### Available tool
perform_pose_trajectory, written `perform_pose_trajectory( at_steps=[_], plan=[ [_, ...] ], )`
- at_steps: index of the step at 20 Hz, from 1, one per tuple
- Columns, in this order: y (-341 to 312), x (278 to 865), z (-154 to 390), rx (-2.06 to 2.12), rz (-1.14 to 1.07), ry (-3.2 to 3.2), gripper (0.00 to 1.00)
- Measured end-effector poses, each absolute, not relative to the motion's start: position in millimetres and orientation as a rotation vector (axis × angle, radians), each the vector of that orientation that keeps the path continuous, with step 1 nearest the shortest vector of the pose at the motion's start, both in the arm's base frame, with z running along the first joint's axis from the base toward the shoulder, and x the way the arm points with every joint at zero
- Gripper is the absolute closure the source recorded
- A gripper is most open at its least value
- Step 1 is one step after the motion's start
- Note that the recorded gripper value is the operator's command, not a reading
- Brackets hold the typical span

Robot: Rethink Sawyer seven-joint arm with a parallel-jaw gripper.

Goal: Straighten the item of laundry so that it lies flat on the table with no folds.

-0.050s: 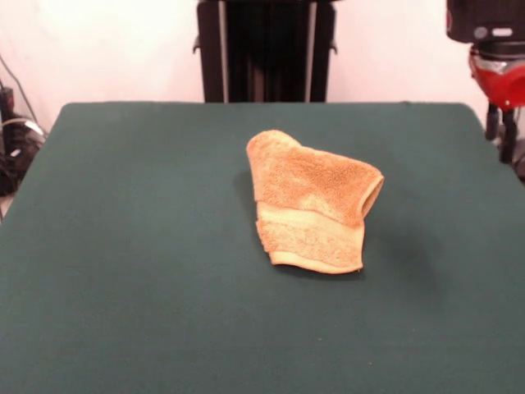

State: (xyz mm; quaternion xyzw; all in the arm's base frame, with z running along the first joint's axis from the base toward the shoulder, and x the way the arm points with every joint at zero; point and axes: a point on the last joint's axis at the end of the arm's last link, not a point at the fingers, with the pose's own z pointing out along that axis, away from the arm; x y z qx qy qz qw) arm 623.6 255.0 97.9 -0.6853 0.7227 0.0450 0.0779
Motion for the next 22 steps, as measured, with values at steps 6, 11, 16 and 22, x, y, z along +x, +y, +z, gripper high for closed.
perform_pose_trajectory(
  at_steps=[6, 11, 16, 22],
  plan=[
    [256, 630, 98, -2.048, 0.142, 2.166, 0.00],
    [255, 631, 100, -2.046, 0.136, 2.165, 0.00],
    [255, 631, 107, -2.043, 0.128, 2.162, 0.00],
    [258, 609, 123, -2.056, 0.101, 2.139, 0.00]
  ],
)
